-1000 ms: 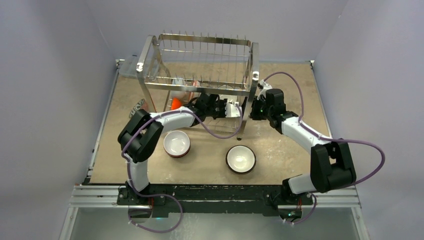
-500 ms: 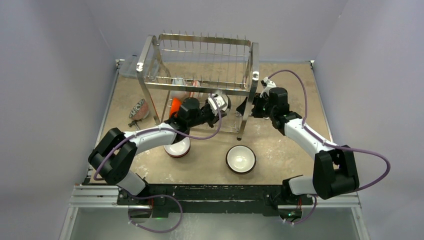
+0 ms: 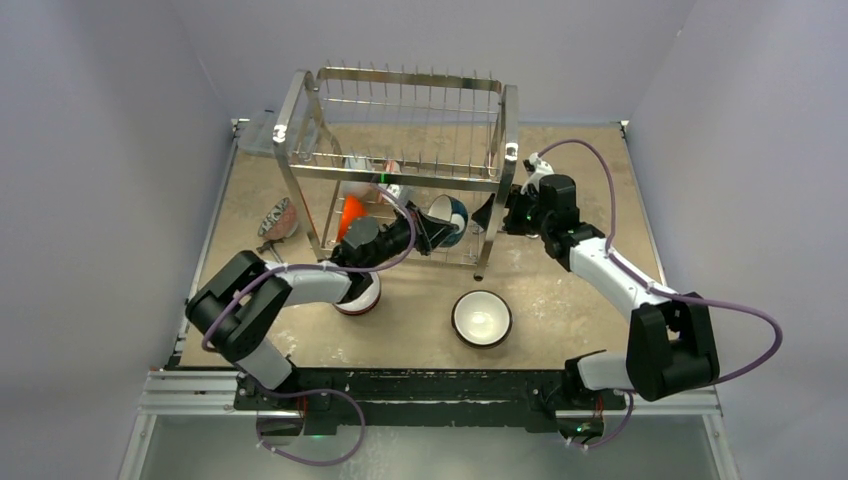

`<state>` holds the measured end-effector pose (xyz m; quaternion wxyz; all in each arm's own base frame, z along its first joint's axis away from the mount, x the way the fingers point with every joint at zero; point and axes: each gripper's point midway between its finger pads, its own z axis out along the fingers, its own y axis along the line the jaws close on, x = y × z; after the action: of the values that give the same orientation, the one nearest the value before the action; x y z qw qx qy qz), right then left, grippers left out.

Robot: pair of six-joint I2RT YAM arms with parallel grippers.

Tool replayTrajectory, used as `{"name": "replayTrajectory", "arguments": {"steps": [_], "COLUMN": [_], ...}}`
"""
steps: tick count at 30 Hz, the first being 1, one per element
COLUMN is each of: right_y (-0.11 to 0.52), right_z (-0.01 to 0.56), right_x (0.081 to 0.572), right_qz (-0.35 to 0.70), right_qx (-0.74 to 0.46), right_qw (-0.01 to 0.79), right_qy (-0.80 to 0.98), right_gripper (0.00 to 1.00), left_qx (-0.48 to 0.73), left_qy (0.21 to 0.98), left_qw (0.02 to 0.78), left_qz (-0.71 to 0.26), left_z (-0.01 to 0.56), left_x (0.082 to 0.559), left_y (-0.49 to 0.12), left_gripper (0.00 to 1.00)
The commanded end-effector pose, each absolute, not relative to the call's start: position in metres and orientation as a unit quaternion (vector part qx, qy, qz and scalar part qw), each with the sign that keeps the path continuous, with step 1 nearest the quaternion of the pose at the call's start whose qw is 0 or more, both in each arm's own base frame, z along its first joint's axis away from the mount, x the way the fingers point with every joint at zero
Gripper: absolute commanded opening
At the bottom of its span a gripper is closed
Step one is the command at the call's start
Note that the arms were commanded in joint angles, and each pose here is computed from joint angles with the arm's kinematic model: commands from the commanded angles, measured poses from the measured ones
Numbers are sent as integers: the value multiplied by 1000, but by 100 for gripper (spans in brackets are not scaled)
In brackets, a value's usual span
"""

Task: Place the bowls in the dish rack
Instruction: Pick up the bowl from the dish rack.

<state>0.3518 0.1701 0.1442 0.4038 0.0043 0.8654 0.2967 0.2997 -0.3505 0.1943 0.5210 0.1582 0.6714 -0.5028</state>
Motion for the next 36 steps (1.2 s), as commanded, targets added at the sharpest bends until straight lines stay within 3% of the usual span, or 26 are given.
{"name": "replayTrajectory", "arguments": {"steps": [1, 9, 36], "right_y": [168, 161, 134], "right_z": [166, 175, 187], "right_x": [354, 358, 361], "right_qz": [306, 302, 248], "right_qx": [5, 15, 42], "right_qw": [434, 448, 486], "right_qy": [848, 842, 837], "right_gripper": [96, 97, 98], "left_qx": [64, 23, -77], "left_qy": [553, 497, 566], "left_qw": [547, 504, 399], "left_qz": [-625, -706, -717], "left_z": [275, 280, 252], "left_x": [317, 339, 423], "left_y": [-341, -349, -385], "left_gripper": [0, 0, 0]}}
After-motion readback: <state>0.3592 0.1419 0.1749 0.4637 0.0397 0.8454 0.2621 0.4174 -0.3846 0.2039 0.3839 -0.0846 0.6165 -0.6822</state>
